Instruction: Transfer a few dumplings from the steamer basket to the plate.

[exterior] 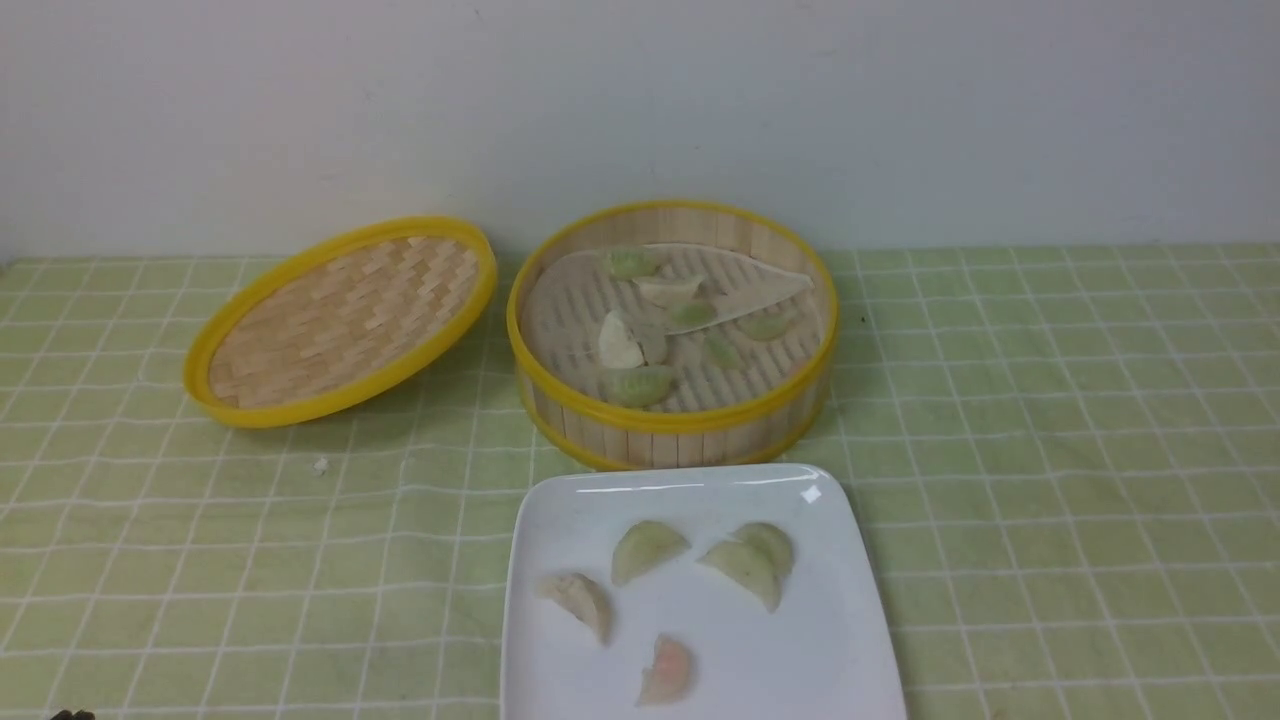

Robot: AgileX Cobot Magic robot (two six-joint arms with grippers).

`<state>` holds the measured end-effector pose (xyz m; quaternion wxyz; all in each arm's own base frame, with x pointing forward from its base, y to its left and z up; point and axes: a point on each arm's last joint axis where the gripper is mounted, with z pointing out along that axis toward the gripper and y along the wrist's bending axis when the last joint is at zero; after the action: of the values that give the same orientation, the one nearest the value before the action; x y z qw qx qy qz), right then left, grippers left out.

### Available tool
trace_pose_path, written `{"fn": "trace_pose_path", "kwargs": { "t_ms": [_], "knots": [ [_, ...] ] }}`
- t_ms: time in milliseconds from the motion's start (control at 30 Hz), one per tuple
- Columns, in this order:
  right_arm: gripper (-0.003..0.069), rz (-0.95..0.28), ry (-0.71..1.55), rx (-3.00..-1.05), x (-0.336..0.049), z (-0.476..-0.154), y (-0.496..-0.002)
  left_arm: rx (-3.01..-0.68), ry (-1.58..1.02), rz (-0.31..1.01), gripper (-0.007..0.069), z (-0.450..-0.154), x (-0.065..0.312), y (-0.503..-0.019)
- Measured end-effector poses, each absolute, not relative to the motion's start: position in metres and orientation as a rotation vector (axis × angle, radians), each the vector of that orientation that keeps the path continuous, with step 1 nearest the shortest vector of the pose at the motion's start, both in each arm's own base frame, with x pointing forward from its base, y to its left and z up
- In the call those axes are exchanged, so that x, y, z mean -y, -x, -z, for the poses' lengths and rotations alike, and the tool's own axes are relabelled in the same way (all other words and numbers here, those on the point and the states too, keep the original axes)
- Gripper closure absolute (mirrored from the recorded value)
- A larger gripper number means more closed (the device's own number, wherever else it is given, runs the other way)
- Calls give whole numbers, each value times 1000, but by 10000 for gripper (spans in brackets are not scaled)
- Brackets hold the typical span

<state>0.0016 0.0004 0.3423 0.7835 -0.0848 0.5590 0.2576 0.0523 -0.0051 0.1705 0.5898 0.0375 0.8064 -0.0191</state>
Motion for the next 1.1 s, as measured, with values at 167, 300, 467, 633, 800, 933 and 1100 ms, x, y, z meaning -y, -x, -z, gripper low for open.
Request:
{"fn": "trace_pose_path", "kwargs": {
  "t_ms": [167, 300, 467, 633, 800, 933, 1100],
  "knots": [
    [673, -556, 183, -1206, 0, -342, -2, -1880, -88, 45, 631, -170, 5, -52],
    [673, -556, 183, -1206, 0, -342, -2, -1880, -88, 45, 631, -170, 5, -52],
    [673, -556, 183, -1206, 0, -342, -2, -1880, -88, 45, 631, -170, 5, -52],
    [673, -556, 183, -1206, 0, -342, -2, -1881, -81, 49, 631, -170, 5, -52],
    [673, -549, 186, -1205, 0, -342, -2, -1881, -80, 50, 631, -170, 5, -52],
    [673, -487, 212, -1285, -1, -333, -6, -1881, -80, 50, 631, -170, 5, -52],
    [673, -307, 183, -1480, -4, -295, -23, -1881, -80, 50, 631, -170, 5, -52]
  ]
}}
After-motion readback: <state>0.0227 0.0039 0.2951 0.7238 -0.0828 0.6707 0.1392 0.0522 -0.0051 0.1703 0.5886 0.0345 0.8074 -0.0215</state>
